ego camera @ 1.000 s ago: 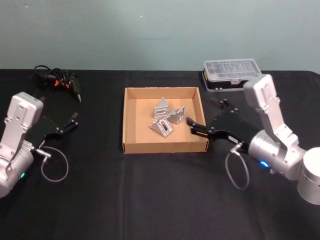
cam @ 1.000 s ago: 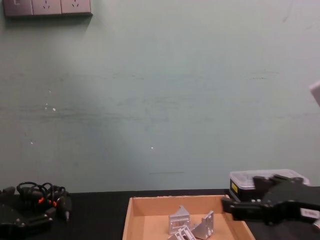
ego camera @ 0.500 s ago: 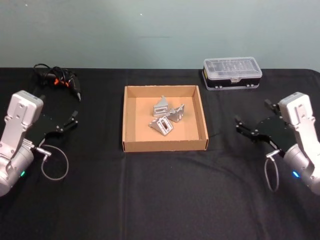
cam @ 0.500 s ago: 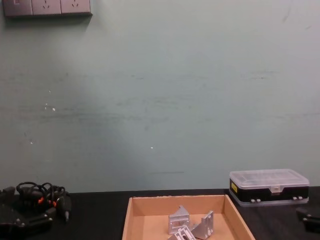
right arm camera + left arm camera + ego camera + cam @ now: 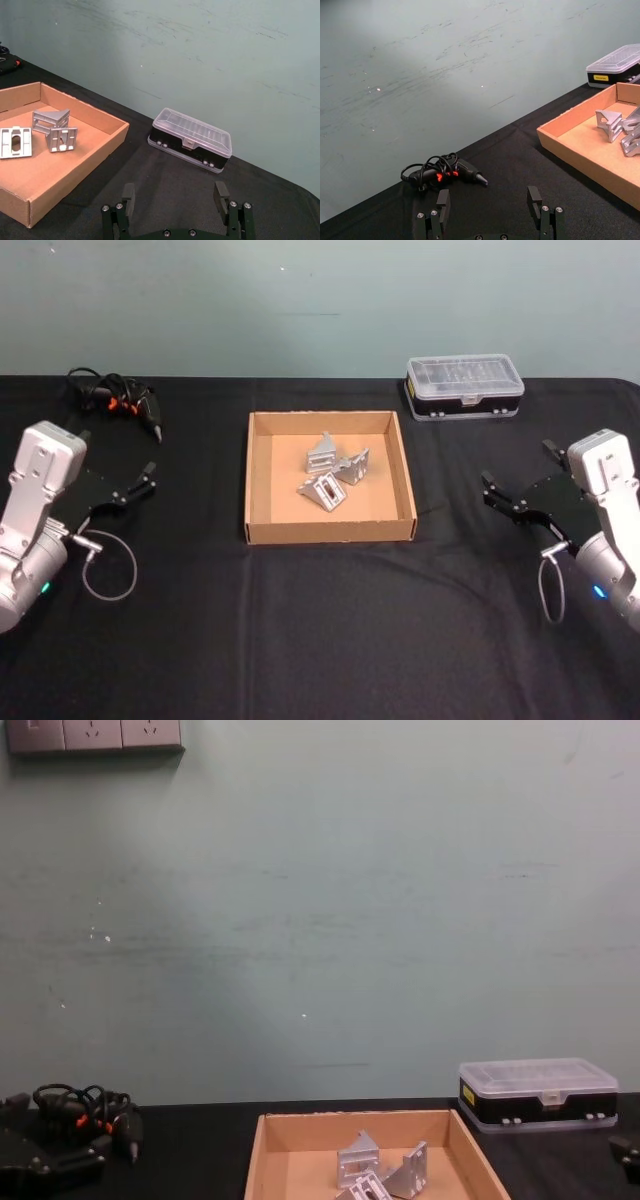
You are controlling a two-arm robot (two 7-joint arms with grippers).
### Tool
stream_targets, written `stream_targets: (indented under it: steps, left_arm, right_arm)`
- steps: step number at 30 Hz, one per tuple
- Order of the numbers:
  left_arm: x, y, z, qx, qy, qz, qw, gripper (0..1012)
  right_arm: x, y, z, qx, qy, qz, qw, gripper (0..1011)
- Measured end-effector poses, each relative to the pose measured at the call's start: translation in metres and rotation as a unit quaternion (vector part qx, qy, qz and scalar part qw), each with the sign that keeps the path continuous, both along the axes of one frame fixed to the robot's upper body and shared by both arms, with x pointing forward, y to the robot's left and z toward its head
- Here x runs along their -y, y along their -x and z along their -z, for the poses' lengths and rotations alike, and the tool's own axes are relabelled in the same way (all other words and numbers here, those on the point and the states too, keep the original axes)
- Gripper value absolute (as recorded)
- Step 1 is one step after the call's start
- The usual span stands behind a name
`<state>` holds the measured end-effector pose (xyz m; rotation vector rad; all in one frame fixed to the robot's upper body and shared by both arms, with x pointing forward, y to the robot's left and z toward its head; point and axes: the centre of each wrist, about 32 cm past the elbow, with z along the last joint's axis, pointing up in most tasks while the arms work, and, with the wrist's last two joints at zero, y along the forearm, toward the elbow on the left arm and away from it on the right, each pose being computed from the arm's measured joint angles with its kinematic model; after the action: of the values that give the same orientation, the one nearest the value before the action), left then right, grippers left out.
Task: Use one hand to pick up the angle iron from the table and place it into the box.
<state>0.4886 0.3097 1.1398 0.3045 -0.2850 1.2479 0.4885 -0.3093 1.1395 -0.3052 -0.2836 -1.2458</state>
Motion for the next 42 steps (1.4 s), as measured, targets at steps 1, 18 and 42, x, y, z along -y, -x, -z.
stream_targets:
  steps: [1,18,42]
  left_arm:
    - [0.0,0.0,0.0,0.0,0.0,0.0,1.0,1011]
    - [0.0,0.0,0.0,0.0,0.0,0.0,1.0,1011]
    - [0.0,0.0,0.0,0.0,0.0,0.0,1.0,1011]
  right_arm:
    - [0.0,0.0,0.0,0.0,0.0,0.0,1.0,1003]
    - [0.0004,-0.0001,-0.0002,0.001,0.0,0.001,1.0,1003]
    - [0.0004,-0.0001,-0.0002,0.001,0.0,0.001,1.0,1003]
